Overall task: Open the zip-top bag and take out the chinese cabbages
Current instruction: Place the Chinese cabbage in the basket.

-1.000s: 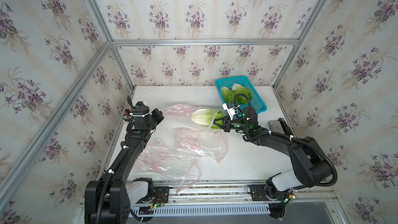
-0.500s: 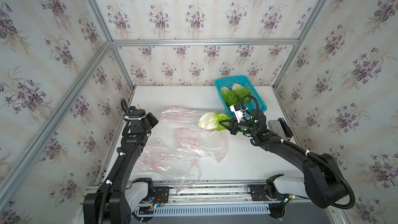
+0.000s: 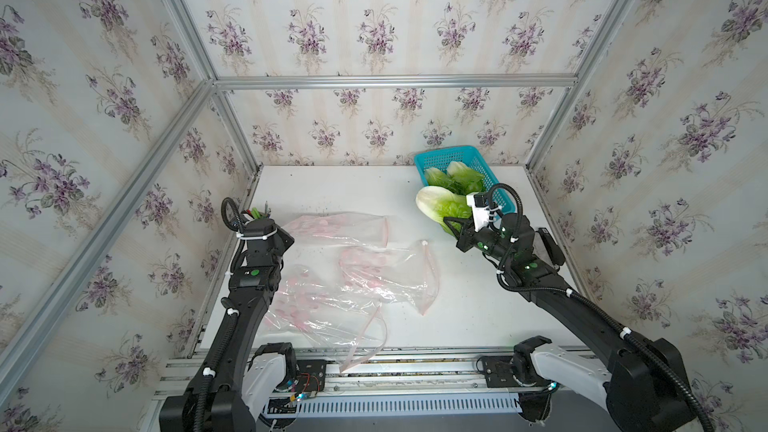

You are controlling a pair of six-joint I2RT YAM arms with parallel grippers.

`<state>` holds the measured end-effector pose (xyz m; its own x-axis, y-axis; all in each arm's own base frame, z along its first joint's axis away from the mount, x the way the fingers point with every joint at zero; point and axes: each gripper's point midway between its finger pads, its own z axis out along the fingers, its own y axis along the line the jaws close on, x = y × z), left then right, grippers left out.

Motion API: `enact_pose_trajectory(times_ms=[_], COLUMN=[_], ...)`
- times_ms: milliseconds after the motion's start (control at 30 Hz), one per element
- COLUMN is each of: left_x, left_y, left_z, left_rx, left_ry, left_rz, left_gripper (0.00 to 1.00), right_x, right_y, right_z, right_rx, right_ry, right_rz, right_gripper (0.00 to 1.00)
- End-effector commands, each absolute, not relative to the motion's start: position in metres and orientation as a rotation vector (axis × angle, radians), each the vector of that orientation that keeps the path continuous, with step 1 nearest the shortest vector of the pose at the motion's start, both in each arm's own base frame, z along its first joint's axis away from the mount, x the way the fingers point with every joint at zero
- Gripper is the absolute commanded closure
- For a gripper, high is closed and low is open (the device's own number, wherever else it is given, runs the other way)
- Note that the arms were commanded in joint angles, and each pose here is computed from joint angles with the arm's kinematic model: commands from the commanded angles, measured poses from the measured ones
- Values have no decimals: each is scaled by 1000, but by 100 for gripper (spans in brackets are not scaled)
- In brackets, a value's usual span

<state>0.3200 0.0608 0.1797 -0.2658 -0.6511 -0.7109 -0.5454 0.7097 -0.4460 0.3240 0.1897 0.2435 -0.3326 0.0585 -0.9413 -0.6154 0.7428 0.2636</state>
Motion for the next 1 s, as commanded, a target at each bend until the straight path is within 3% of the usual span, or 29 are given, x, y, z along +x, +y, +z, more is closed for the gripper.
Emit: enact_pose_trajectory(times_ms=[0,33,67,200,267,300,567,967], left_x=[323,323,324,332,337,339,342,328], left_y=[60,59,58,47,37,34,15,-24], left_z=[178,177,177,181,182,181,189,204], left_rx=[-911,-908,-907,-879,-859,-850,-768,-505], left_ry=[1958,1962,1965,1983,2008,2018,2047,2094], left_rz=[-136,-139,-147,-226,-288,-308,-419,-576], left_gripper=[100,96,85,39,8,1,1,1], right_x=[343,350,357,379,387,391,406,416], right_y=[170,163,157,140,129,123,92,89], right_z=[252,253,254,272,283,287,256,218], right_rx=[-405,-366,-336,-227,-183,-173,-69,-59], right_ry=[1815,1856,1895,1982,2022,2043,2440,2673], right_rz=[552,532,530,529,536,535,654,607], right_gripper=[100,100,100,100,100,100,100,100])
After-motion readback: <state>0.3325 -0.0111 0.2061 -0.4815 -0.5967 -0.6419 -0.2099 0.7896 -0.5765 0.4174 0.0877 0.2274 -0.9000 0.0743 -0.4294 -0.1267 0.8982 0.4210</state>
